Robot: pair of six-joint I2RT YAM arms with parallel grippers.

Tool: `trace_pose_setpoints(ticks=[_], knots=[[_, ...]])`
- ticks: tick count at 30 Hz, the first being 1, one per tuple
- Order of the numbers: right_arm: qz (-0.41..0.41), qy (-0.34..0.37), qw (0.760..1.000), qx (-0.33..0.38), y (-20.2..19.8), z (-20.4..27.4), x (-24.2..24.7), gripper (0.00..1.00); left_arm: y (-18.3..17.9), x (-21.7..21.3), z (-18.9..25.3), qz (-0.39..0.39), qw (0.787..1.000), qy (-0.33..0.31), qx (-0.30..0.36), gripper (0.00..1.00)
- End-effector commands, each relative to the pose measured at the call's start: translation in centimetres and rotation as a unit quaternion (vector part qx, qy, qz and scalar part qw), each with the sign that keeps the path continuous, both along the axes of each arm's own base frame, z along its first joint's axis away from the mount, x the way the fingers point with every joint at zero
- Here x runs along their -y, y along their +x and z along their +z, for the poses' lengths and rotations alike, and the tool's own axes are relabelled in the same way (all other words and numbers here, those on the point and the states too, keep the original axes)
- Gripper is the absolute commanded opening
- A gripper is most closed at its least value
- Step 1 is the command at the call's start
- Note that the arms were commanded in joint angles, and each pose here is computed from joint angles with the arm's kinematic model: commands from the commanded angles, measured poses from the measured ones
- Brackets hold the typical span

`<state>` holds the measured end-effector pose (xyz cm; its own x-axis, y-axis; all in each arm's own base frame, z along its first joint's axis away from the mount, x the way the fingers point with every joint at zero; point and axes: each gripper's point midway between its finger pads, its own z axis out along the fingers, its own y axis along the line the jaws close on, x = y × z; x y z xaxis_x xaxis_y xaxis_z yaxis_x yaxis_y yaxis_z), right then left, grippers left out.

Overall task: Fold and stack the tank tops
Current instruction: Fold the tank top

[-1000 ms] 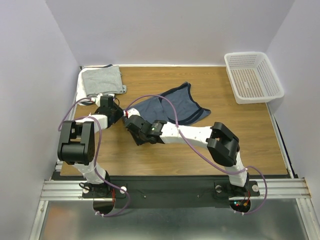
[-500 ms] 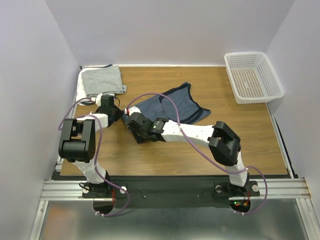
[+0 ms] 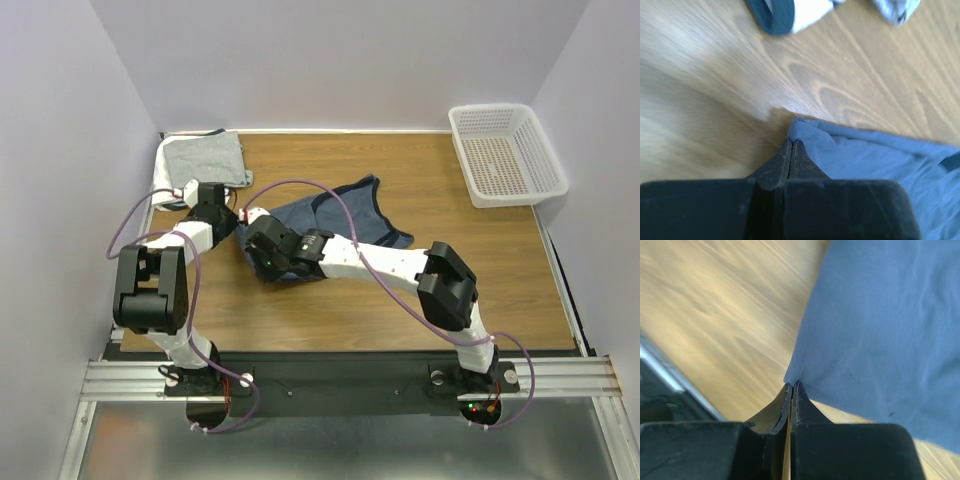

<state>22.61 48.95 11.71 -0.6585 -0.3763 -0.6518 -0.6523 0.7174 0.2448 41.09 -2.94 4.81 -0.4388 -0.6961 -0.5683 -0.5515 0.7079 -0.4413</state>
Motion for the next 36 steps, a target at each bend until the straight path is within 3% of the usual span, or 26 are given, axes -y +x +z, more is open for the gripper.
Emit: trace_pose_setpoints(ticks=[1, 5, 10, 25, 36], knots=[[0.056, 0.081, 0.995, -0.029, -2.4, 3.8, -4.8, 0.00, 1.6, -3.6, 6.8, 0.056, 0.995, 0.045, 0.065, 0.00], [0.083, 0.127, 0.987, -0.045, -3.0, 6.5, -7.3, 0.00, 1.9, -5.2, 10.5, 0.071, 0.991, 0.066, 0.091, 0.00], [0.080, 0.158, 0.984, -0.034, -2.5, 9.3, -8.5, 0.01, 3.7, -3.7, 14.6, 0.028, 0.990, 0.056, 0.128, 0.00], [-0.018, 0.183, 0.983, -0.018, 1.5, 12.7, 0.2, 0.00, 8.2, 11.1, 18.7, -0.113, 0.979, -0.001, 0.172, 0.00], [-0.089, 0.189, 0.978, -0.016, 2.2, 11.9, 7.6, 0.00, 9.5, 21.2, 17.2, -0.180, 0.971, -0.019, 0.156, 0.00]])
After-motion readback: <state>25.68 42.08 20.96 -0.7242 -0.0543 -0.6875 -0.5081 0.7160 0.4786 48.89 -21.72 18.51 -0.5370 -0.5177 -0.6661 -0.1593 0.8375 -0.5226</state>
